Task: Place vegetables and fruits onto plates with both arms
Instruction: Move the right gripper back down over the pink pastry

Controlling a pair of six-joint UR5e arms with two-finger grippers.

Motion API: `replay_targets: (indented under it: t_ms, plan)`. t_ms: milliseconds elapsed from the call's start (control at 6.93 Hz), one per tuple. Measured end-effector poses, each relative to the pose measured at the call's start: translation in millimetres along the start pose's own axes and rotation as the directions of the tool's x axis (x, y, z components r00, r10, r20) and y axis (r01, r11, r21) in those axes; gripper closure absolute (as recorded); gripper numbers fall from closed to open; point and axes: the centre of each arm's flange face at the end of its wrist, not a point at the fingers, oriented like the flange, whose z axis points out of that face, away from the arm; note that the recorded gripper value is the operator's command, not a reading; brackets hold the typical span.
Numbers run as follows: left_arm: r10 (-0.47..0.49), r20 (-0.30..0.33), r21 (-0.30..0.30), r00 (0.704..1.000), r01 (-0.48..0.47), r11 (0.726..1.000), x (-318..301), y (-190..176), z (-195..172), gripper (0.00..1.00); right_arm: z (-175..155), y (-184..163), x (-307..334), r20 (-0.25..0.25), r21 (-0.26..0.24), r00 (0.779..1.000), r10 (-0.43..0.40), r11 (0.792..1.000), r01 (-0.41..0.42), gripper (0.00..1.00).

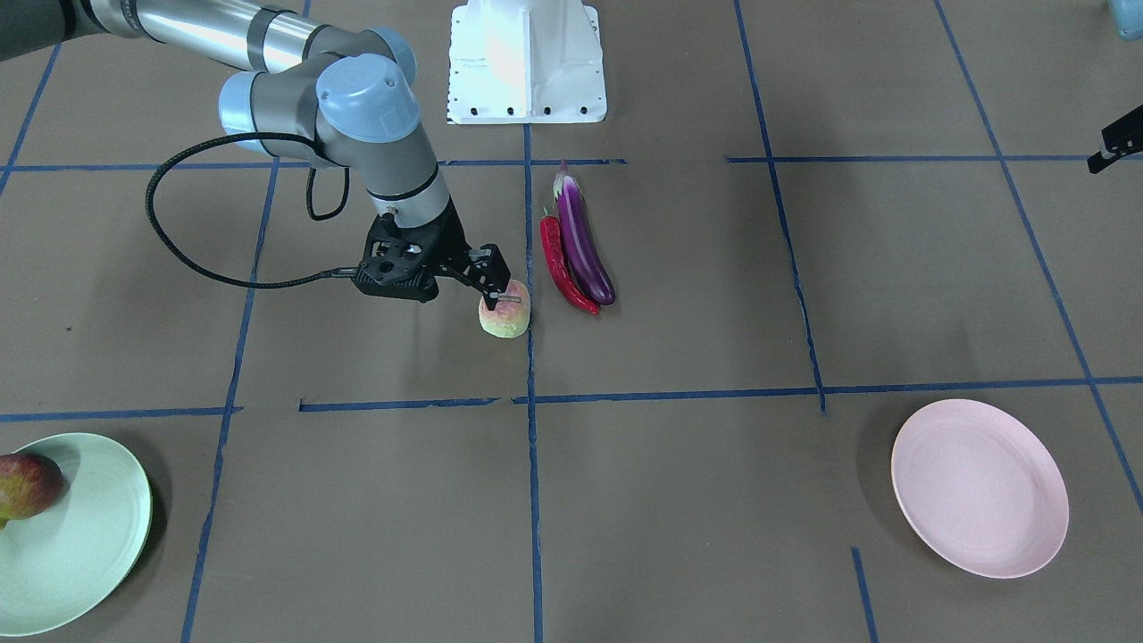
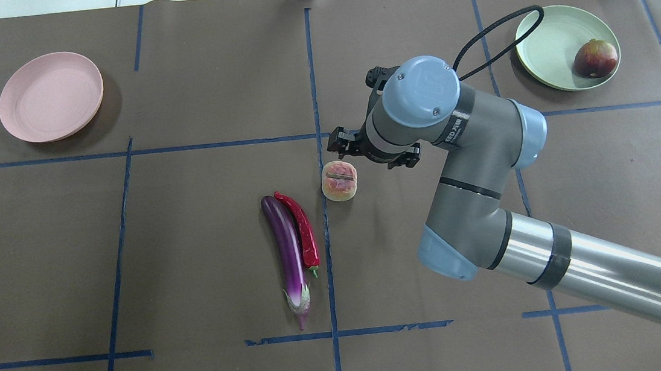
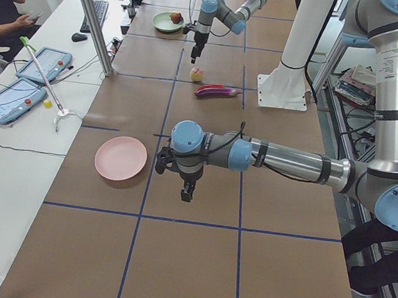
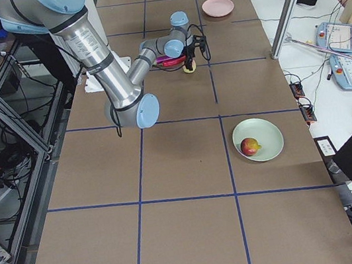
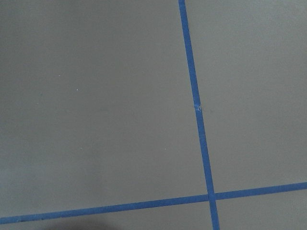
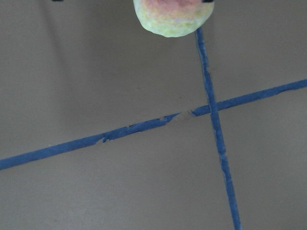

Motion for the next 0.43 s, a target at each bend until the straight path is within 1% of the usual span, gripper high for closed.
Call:
replay_targets:
  t_ms: [144, 433]
  plan:
    - [0.000, -0.004, 0.000, 1.000, 0.000, 1.000, 0.6, 0.0, -0.1, 0.00, 5.5, 10.2, -16.7, -0.028, -0.008, 1.000, -0.004, 1.000, 0.004, 0.00]
    - [0.000, -0.024, 0.000, 1.000, 0.000, 1.000, 2.4, 0.0, 0.0, 0.00, 18.2, 25.5, -28.6, -0.061, -0.022, 0.998, -0.013, 1.000, 0.012, 0.00]
